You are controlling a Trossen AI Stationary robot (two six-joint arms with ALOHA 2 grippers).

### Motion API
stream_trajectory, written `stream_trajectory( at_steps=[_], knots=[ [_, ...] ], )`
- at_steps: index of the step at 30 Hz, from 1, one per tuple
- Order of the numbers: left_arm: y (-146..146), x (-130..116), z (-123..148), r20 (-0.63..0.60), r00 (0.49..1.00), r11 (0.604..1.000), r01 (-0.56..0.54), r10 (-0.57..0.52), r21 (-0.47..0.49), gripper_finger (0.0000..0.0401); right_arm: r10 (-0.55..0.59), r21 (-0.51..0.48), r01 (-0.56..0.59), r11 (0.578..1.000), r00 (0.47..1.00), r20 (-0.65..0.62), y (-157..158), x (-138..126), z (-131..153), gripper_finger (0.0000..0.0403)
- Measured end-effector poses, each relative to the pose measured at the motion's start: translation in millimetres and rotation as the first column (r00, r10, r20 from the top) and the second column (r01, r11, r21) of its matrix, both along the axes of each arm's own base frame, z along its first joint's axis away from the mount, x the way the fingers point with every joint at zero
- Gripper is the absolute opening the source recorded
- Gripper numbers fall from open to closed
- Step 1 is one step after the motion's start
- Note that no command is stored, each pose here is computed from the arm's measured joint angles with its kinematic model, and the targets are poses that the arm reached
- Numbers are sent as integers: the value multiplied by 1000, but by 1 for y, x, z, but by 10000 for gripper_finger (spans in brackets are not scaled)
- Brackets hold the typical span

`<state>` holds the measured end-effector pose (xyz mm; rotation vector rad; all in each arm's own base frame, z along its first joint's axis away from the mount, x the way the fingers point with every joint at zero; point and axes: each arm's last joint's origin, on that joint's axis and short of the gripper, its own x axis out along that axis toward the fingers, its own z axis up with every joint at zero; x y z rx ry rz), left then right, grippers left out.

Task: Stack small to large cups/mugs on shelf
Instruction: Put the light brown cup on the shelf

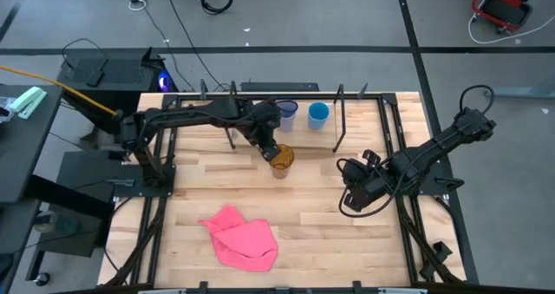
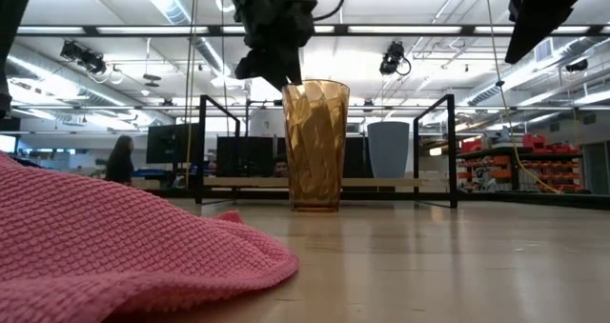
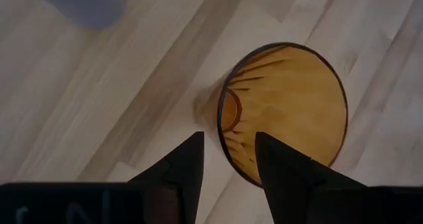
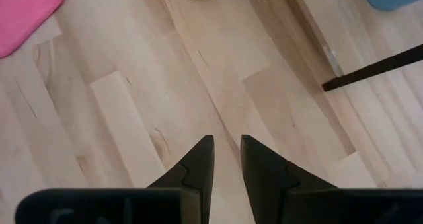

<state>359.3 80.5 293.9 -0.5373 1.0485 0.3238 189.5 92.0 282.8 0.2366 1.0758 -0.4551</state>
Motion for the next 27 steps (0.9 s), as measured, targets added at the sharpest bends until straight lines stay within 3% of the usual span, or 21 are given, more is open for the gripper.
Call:
stream_trajectory(
  at_steps=[8, 27],
  knots=[
    [0, -5, -2, -51, 999, 1000, -16, 15, -14, 149, 1, 1, -1, 1000, 1000, 8, 0, 1, 0, 82],
    [2, 10, -27, -96, 995, 999, -8, 4, -44, 152, 10, 6, -10, 1000, 1000, 27, 1, 3, 1, 82]
  ],
)
